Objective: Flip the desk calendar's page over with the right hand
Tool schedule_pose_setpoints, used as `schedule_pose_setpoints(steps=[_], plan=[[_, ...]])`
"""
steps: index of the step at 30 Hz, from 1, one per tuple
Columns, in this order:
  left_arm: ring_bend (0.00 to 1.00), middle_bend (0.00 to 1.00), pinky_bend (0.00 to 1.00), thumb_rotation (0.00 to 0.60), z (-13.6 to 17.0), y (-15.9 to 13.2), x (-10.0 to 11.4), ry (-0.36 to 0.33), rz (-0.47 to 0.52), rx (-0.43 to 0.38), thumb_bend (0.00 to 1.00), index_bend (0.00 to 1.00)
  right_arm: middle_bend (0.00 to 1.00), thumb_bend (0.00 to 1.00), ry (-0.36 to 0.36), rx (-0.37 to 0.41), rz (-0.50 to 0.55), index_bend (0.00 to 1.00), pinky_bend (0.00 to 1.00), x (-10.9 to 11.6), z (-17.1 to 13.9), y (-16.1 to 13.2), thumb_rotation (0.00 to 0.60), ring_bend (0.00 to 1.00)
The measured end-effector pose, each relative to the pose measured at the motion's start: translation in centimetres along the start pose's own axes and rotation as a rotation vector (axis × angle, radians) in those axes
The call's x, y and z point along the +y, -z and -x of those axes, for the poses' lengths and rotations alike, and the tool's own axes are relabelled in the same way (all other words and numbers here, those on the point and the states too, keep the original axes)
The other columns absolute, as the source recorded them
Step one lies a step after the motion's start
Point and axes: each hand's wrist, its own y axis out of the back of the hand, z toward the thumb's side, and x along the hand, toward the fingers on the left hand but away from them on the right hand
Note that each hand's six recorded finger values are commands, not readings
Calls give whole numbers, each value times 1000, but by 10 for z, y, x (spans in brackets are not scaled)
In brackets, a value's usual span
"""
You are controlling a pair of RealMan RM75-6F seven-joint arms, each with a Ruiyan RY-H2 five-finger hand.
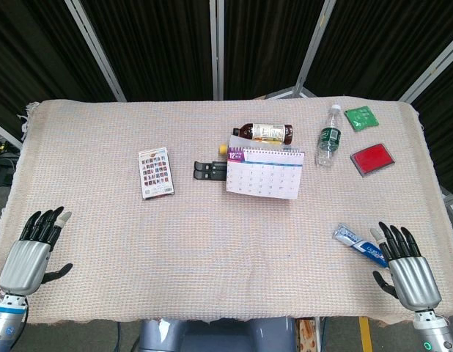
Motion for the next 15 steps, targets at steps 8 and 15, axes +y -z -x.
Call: schedule_pose_setpoints(steps=[8, 15], plan=[[0, 0, 0, 600, 0, 0, 0, -1, 2, -1, 121, 0, 0, 201, -6, 0, 11, 0, 0, -1, -1, -1, 600, 0], [0, 0, 0, 600, -1, 0, 3, -14, 0, 2, 121, 0, 246, 202, -38, -14, 106, 0, 233, -2, 8, -10, 600, 222]])
